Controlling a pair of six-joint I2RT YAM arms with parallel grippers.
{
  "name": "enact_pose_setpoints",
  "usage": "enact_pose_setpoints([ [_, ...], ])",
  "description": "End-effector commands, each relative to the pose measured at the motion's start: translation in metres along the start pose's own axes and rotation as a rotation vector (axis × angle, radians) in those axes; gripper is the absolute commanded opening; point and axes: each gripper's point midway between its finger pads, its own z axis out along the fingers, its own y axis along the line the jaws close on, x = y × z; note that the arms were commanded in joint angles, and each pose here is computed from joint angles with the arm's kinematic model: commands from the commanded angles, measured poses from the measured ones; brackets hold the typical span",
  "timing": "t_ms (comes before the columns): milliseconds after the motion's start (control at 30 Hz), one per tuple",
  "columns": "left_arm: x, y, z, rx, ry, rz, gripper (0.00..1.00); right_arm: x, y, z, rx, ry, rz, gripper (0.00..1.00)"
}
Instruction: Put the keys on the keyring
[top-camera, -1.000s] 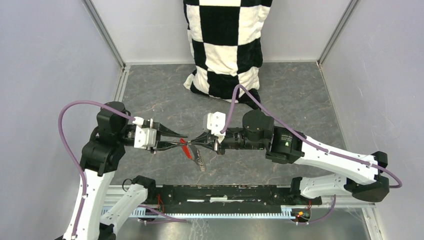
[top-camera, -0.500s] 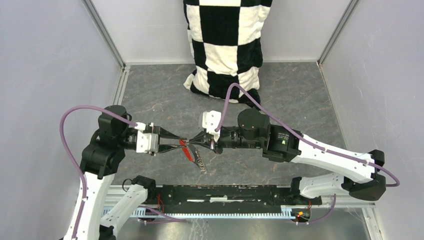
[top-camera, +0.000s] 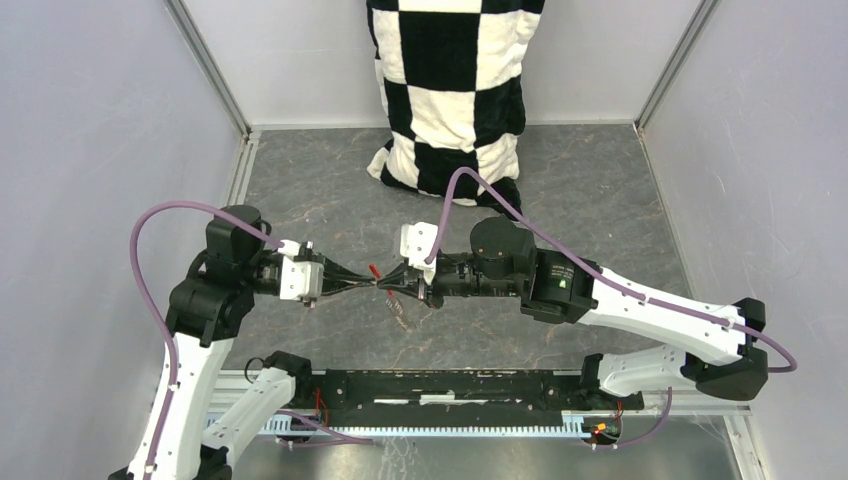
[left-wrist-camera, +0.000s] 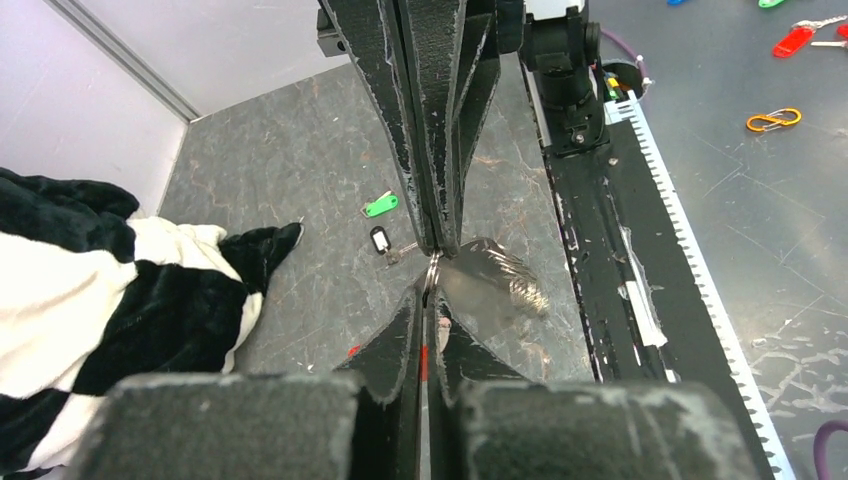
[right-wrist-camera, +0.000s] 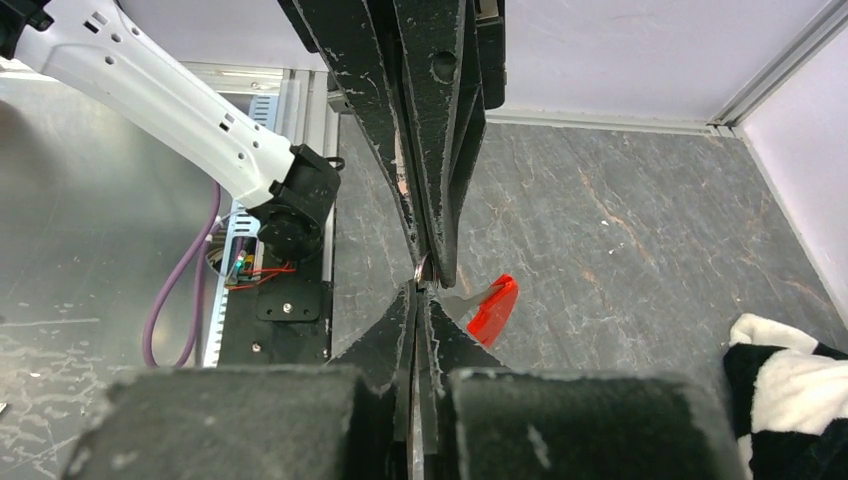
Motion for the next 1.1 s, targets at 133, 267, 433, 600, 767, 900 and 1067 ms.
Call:
enact_pose_setpoints([
  [133,-0.021,-0.013,0.003,0.087,-0.124,0.164,0.02,-0.057,-0.001,-0.018,0.007,-0.175,0.004,0.36],
  [267,-0.042,-0.023,0.002,0.147,-0.216,0.209,0.02,-0.074,-0.005,-0.052,0.067,-0.262,-0.013,0.45],
  [433,-0.071,-0.029,-0.002,0.199,-0.314,0.296,0.02,-0.069,-0.012,-0.076,0.144,-0.306,-0.018,0.44],
  [600,-0.098,-0.038,-0.008,0.229,-0.358,0.393,0.02,-0.064,-0.008,-0.085,0.158,-0.395,-0.017,0.43],
  [767,-0.118,-0.049,-0.013,0.256,-0.385,0.51,0.02,-0.071,-0.003,-0.078,0.121,-0.436,-0.025,0.41],
  [900,-0.131,-0.055,-0.017,0.274,-0.399,0.554,0.02,-0.075,0.002,-0.073,0.083,-0.457,-0.024,0.41],
  [1067,-0.132,-0.06,-0.018,0.276,-0.403,0.573,0.02,-0.076,0.006,-0.071,0.059,-0.471,-0.018,0.4],
])
